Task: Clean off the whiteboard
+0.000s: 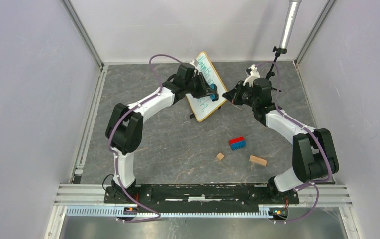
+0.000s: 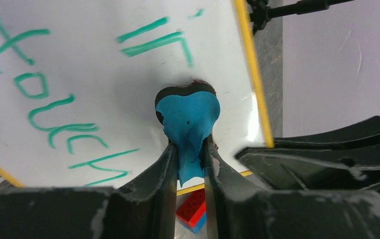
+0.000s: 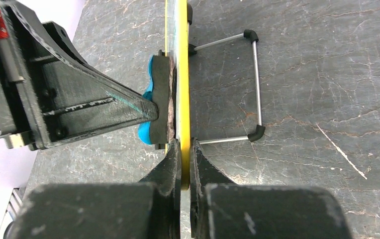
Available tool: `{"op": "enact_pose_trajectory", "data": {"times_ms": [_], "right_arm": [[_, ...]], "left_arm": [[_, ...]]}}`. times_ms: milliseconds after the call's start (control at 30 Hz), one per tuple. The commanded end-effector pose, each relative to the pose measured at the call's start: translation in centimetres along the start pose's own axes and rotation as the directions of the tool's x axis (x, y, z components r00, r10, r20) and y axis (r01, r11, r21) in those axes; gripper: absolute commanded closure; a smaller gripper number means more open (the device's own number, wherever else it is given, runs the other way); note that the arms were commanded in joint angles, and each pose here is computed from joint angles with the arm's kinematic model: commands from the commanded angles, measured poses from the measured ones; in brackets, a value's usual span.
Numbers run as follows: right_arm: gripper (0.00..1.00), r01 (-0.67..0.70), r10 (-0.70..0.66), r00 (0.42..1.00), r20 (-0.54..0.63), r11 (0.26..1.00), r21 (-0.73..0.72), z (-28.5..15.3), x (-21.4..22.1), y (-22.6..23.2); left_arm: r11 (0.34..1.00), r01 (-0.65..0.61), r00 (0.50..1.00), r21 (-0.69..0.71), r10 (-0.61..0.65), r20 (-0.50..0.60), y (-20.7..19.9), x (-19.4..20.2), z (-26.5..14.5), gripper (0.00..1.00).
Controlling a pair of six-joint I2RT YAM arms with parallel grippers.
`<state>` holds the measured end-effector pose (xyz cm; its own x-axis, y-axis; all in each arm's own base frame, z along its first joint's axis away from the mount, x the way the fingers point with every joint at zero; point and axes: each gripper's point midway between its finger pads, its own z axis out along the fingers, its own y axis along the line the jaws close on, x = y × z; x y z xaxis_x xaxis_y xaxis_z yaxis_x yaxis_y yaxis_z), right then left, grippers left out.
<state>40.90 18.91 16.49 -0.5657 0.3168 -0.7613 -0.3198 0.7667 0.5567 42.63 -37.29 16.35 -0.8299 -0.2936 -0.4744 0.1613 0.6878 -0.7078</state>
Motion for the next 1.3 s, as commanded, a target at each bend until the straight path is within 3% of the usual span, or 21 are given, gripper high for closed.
{"op": "enact_pose_trajectory", "data": {"times_ms": [0, 200, 300, 467, 733, 833, 1267], "right_arm": [[1.0, 0.122, -0.116, 0.992, 0.054, 0.985, -0.125, -0.2, -1.4, 3.4], [1.0, 0.117, -0.111, 0.993, 0.051, 0.984, -0.136, -0.1, -1.3, 3.6], [1.0, 0.117, -0.111, 0.993, 0.05, 0.983, -0.138, -0.1, -1.3, 3.6], [1.0, 0.115, -0.11, 0.993, 0.048, 0.983, -0.14, -0.1, -1.2, 3.6], [1.0, 0.119, -0.113, 0.992, 0.05, 0.982, -0.144, -0.2, -1.2, 3.8], [1.0, 0.115, -0.11, 0.993, 0.046, 0.983, -0.145, -0.1, -1.1, 3.8], [1.0, 0.114, -0.109, 0.993, 0.043, 0.983, -0.146, 0.0, -1.0, 3.8]], "left_arm": [[0.995, 0.059, 0.997, -0.082, -0.063, -0.05, 5.0, 2.4, -0.5, 0.73], [0.973, 0.148, 0.986, -0.18, -0.159, -0.051, 11.7, 4.0, -1.4, 0.73], [0.97, 0.155, 0.983, -0.187, -0.17, -0.067, 12.1, 4.7, -1.3, 0.74], [0.985, 0.095, 0.993, -0.147, -0.104, -0.056, 8.9, 3.8, -1.2, 0.76], [1.0, -0.014, 0.998, 0.01, 0.015, -0.061, -0.3, 3.3, -1.8, 0.75], [0.999, -0.028, 0.997, 0.033, 0.03, -0.071, -1.3, 3.7, -2.0, 0.74], [0.977, 0.084, 0.988, -0.196, -0.108, -0.111, 10.5, 6.9, -2.1, 0.77]]}}
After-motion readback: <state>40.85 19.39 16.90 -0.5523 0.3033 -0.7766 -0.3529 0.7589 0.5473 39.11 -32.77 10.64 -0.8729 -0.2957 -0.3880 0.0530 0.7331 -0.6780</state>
